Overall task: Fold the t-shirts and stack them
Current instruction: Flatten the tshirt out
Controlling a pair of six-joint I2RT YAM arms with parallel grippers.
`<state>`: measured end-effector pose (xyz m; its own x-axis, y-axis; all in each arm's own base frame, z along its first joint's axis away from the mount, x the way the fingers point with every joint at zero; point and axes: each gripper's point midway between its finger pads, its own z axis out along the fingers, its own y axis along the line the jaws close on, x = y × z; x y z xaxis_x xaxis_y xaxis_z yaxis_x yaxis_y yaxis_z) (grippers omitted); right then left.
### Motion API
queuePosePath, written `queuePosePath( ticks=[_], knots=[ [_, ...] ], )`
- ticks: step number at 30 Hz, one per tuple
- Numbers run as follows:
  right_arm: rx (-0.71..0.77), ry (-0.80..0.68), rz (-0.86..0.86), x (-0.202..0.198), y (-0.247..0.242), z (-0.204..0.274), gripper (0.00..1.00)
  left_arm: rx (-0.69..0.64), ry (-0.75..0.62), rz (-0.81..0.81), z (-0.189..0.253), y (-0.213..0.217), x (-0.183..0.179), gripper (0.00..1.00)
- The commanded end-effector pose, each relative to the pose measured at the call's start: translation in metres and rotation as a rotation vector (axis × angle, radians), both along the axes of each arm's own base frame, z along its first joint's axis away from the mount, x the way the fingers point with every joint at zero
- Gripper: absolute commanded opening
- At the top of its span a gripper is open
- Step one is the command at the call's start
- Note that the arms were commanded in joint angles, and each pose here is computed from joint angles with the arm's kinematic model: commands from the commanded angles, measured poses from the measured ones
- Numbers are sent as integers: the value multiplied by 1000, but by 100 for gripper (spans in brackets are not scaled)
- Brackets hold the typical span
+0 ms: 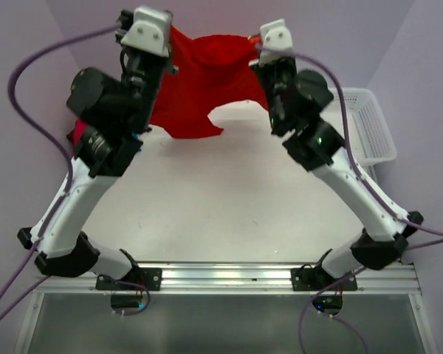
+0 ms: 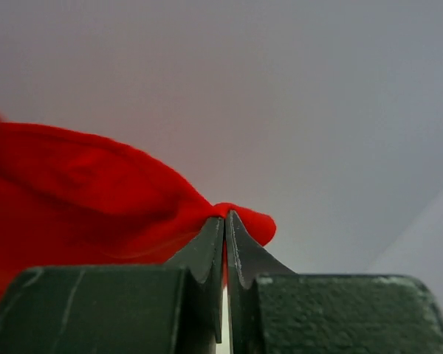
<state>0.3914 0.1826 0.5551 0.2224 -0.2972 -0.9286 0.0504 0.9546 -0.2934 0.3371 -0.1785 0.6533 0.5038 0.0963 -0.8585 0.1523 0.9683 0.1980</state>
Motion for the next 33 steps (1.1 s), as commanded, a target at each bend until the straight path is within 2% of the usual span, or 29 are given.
queuePosePath(
  ticks=[1,2,5,11,13,14,15,17,19,21,23,25,26,27,28,30,31,32,33],
  knots=[
    [96,-432,89,-138,-37,127,0,-126,-261,11,79,57,-113,0],
    [127,-488,166,-161,-23,130,0,-129,-262,-55,80,47,-127,0],
    [100,-581,178,-191,-32,140,0,-103,-264,-72,77,44,-137,0],
    [80,-600,89,-188,-33,142,0,-104,-275,-58,79,38,-142,0],
    [74,-580,56,-184,-33,139,0,-137,-263,-13,78,48,-140,0],
    [81,-568,36,-183,-38,140,0,-92,-261,32,70,45,-136,0],
    [73,-539,13,-177,-39,135,0,-156,-272,92,72,62,-137,0],
    [57,-500,-32,-166,-36,128,0,-100,-268,187,63,64,-130,0],
    [39,-431,-77,-149,-28,110,0,-121,-247,280,53,68,-123,0],
    [22,-367,-141,-126,-32,93,0,-82,-251,347,41,63,-118,0],
    [-11,-249,-182,-93,-27,55,0,-81,-207,306,26,53,-101,0],
    [-36,-144,-209,-62,-23,6,0,-85,-158,342,8,68,-74,0],
    [-40,-100,-227,-51,-25,-13,0,-91,-111,315,-20,63,-57,0],
    [24,-67,-217,-39,-23,-33,0,-85,-84,332,-38,66,-46,0],
    [-37,18,-252,-20,-33,-67,0,-64,-18,366,-80,69,-21,0],
    [-4,92,-269,2,-36,-107,0,-60,35,406,-116,80,-6,0],
    [-39,150,-312,14,-49,-134,0,-29,92,445,-151,88,10,0],
    [-47,182,-320,21,-51,-151,0,-41,133,419,-171,85,19,0],
    [-50,224,-333,30,-51,-173,0,-52,153,461,-188,99,29,0]
  ],
)
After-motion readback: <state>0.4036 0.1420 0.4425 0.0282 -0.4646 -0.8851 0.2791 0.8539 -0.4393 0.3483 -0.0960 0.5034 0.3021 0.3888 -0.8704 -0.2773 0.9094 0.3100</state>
